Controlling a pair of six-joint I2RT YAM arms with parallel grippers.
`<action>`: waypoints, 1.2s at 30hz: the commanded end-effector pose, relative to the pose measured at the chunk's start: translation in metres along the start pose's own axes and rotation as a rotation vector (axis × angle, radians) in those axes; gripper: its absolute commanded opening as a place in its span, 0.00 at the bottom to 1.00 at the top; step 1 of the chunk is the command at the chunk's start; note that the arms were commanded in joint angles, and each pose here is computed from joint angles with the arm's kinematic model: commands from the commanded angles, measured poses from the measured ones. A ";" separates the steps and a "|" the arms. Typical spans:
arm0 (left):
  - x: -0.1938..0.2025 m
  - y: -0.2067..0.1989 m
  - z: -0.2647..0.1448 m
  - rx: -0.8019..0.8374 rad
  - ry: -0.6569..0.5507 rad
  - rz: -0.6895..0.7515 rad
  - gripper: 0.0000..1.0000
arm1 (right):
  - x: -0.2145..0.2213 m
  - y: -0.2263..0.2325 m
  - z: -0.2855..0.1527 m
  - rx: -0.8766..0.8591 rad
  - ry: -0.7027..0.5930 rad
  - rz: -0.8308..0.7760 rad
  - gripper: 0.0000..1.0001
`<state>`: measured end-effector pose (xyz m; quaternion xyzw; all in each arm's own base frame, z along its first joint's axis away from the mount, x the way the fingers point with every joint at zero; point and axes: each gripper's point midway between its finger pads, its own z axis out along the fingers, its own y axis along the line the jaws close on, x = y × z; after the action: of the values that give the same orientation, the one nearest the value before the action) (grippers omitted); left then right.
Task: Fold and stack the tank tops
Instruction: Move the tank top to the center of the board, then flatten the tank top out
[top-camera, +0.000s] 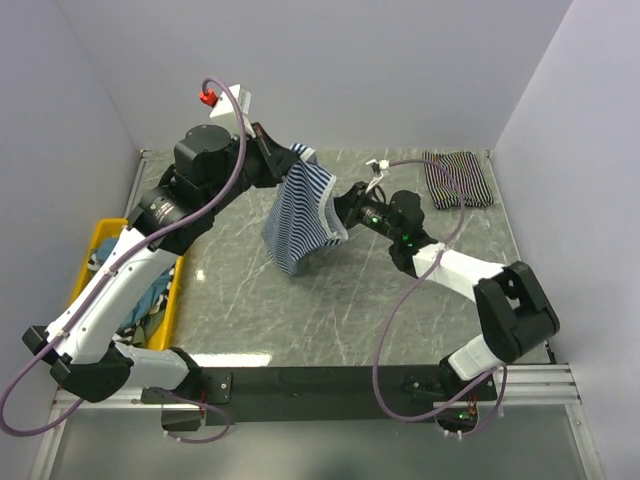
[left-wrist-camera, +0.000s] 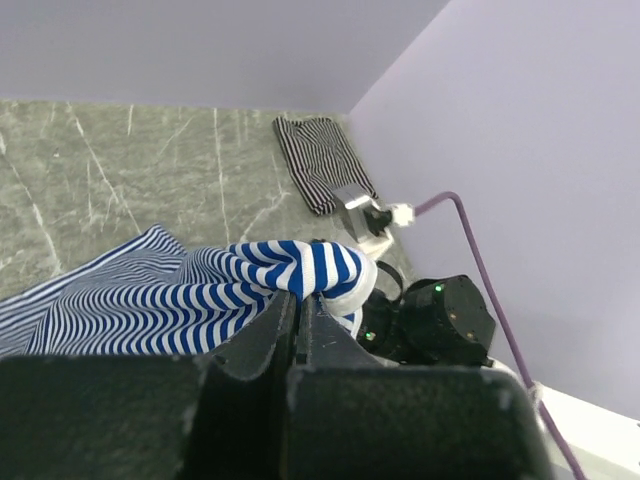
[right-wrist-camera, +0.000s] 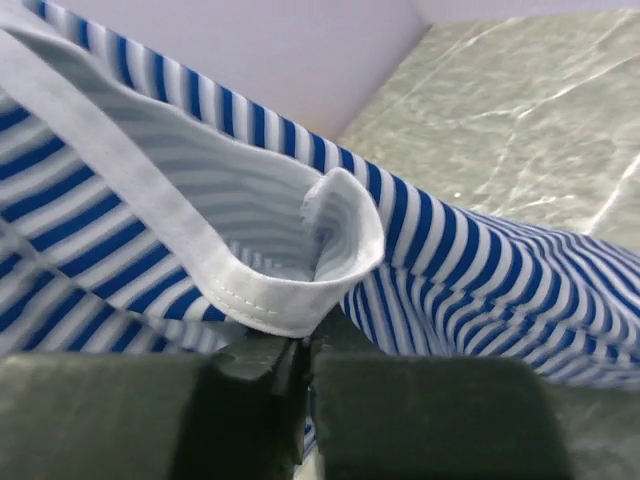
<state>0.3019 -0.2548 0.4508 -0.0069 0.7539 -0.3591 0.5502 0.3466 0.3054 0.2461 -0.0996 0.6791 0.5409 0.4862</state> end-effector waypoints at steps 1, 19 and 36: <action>-0.033 -0.024 -0.027 0.094 -0.078 0.013 0.01 | -0.057 0.051 -0.027 -0.025 -0.168 -0.124 0.00; -0.110 0.032 -0.126 -0.166 -0.465 -0.162 0.01 | -0.151 0.146 -0.131 0.292 -0.291 -0.427 0.00; 0.037 0.256 0.203 -0.171 0.150 -0.455 0.35 | -0.126 -0.190 -0.038 0.916 0.029 -0.044 0.11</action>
<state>0.5479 -0.1716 0.1905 -0.2336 0.8317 -0.3351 0.3760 0.4923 0.1695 0.1876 0.0563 0.8698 0.1663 0.4611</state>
